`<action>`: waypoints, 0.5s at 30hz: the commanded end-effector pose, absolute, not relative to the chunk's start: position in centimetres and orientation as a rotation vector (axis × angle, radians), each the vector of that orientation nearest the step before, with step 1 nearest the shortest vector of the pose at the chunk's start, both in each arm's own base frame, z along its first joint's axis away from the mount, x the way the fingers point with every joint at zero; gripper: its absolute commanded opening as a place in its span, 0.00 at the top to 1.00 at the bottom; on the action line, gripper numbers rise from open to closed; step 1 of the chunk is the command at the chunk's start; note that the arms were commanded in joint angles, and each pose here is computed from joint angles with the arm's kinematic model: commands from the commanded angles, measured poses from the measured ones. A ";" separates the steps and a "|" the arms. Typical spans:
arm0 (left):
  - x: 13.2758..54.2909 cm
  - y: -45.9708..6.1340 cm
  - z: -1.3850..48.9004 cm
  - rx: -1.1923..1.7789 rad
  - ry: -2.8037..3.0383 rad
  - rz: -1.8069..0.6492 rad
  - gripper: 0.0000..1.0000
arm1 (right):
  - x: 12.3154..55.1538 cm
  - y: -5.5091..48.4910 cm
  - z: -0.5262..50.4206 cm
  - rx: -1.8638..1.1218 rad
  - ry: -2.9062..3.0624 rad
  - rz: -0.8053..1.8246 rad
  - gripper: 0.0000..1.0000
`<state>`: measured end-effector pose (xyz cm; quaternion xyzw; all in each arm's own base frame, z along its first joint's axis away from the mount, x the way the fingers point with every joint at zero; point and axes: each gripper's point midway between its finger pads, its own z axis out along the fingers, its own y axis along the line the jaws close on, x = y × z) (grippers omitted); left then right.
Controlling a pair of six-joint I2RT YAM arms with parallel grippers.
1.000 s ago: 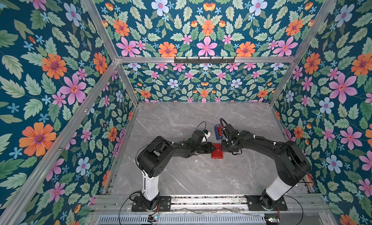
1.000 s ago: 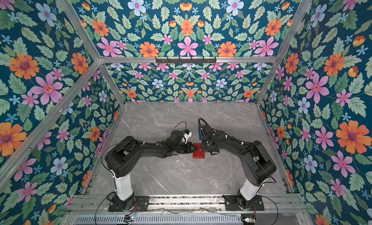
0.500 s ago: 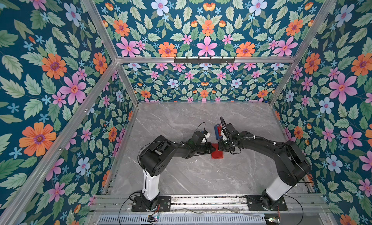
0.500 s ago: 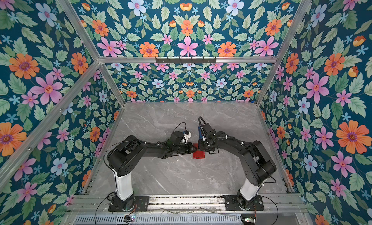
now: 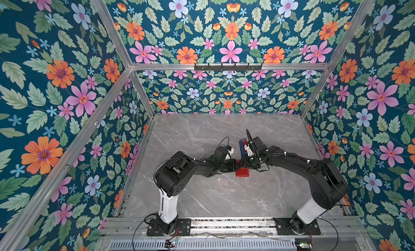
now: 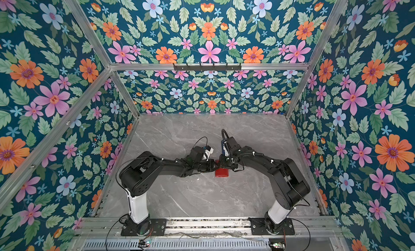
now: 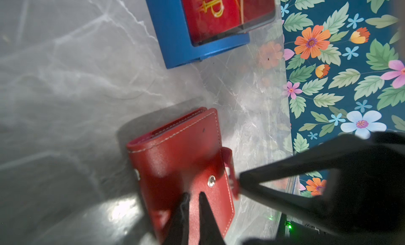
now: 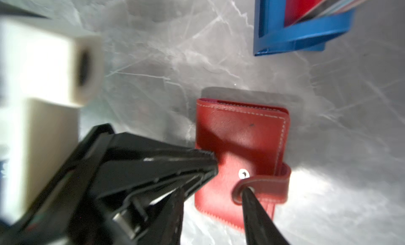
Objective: Insert credit cards into a card holder
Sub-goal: Close the card holder at the center of the table.
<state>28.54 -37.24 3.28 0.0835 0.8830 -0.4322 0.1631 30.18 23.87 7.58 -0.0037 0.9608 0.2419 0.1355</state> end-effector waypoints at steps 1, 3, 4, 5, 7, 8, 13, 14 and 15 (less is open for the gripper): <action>28.1 -36.0 1.5 0.208 2.596 -1.145 0.87 | 30.4 23.8 8.7 -0.021 2.740 0.707 0.53; 28.1 -36.0 1.7 0.210 2.592 -1.145 0.87 | 30.6 23.2 9.0 -0.002 2.722 0.676 0.53; 28.1 -36.1 1.9 0.210 2.588 -1.149 0.87 | 30.7 22.8 9.1 0.015 2.714 0.648 0.53; 28.1 -36.1 2.0 0.214 2.585 -1.152 0.87 | 30.7 22.4 9.1 0.032 2.707 0.620 0.53; 28.3 -36.4 2.6 0.228 2.570 -1.161 0.86 | 30.8 21.0 9.0 0.088 2.701 0.538 0.55; 28.3 -36.5 2.9 0.236 2.564 -1.167 0.86 | 30.9 20.3 8.9 0.115 2.703 0.508 0.56; 29.0 -37.4 4.6 0.277 2.520 -1.191 0.83 | 30.8 18.4 7.7 0.211 2.723 0.490 0.63; 29.0 -37.5 4.9 0.286 2.514 -1.193 0.82 | 30.7 18.3 7.5 0.214 2.731 0.495 0.63; 29.2 -37.6 5.0 0.290 2.509 -1.197 0.82 | 30.7 18.2 7.1 0.217 2.745 0.495 0.64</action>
